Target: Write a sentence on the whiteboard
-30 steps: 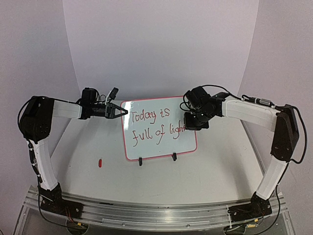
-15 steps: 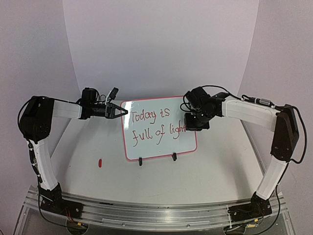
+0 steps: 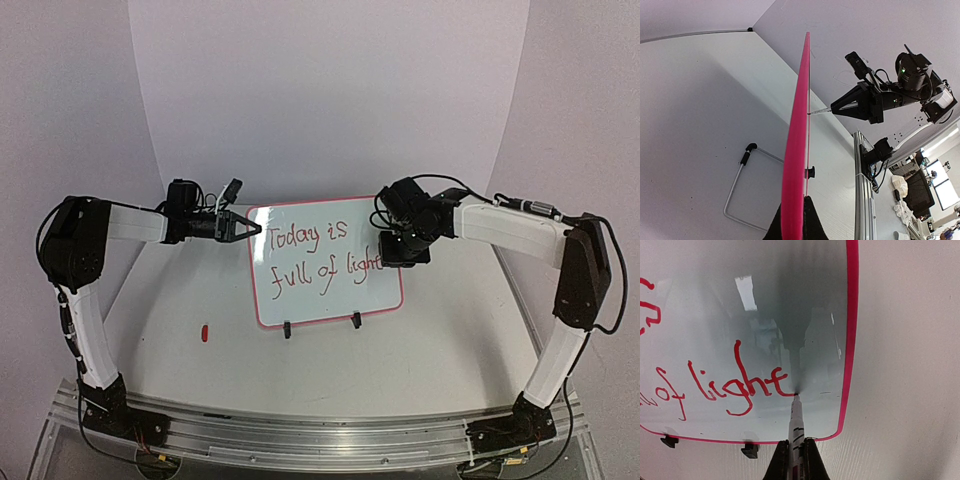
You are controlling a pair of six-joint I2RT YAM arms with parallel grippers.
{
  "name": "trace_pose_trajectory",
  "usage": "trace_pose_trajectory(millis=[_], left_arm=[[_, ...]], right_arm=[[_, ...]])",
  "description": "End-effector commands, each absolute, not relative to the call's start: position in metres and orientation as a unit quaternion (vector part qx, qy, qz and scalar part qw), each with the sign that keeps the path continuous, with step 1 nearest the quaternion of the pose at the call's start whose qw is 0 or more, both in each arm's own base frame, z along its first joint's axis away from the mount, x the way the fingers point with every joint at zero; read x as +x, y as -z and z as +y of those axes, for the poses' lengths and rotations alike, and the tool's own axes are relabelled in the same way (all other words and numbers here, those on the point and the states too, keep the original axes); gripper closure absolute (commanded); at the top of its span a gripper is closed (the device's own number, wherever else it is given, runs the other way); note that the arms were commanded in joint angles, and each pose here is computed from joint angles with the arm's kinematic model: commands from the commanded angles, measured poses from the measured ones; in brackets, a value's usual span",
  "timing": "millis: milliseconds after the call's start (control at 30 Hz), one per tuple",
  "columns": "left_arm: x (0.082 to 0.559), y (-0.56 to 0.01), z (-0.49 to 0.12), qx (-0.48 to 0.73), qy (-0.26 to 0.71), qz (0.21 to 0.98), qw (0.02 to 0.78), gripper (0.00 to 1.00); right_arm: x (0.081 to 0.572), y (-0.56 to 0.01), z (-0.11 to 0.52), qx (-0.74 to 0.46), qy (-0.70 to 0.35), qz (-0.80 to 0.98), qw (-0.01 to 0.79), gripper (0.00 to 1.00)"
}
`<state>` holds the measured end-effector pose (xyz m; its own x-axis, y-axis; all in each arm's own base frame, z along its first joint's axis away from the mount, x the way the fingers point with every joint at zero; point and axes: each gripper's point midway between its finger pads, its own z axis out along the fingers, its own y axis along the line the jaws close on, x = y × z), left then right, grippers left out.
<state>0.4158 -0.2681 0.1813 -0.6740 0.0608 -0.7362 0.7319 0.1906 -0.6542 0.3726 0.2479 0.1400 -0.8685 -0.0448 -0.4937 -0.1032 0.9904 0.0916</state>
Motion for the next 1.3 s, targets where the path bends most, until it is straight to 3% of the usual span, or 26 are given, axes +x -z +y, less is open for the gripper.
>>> trace_pose_trajectory(millis=[0,767,1267], left_arm=[[0.43,-0.15,-0.268,0.287,0.512,0.738,0.332,1.0],[0.43,-0.151,-0.268,0.287,0.511,0.738,0.333,1.0],[0.43,-0.152,-0.268,0.288,0.511,0.738,0.334,1.0]], right_arm=[[0.387,-0.151,0.248,-0.035,-0.051,0.959,0.278,1.0],[0.364,-0.18,0.244,-0.067,-0.079,0.955,0.277,1.0],[0.372,-0.161,0.23,-0.047,-0.041,0.962,0.267,1.0]])
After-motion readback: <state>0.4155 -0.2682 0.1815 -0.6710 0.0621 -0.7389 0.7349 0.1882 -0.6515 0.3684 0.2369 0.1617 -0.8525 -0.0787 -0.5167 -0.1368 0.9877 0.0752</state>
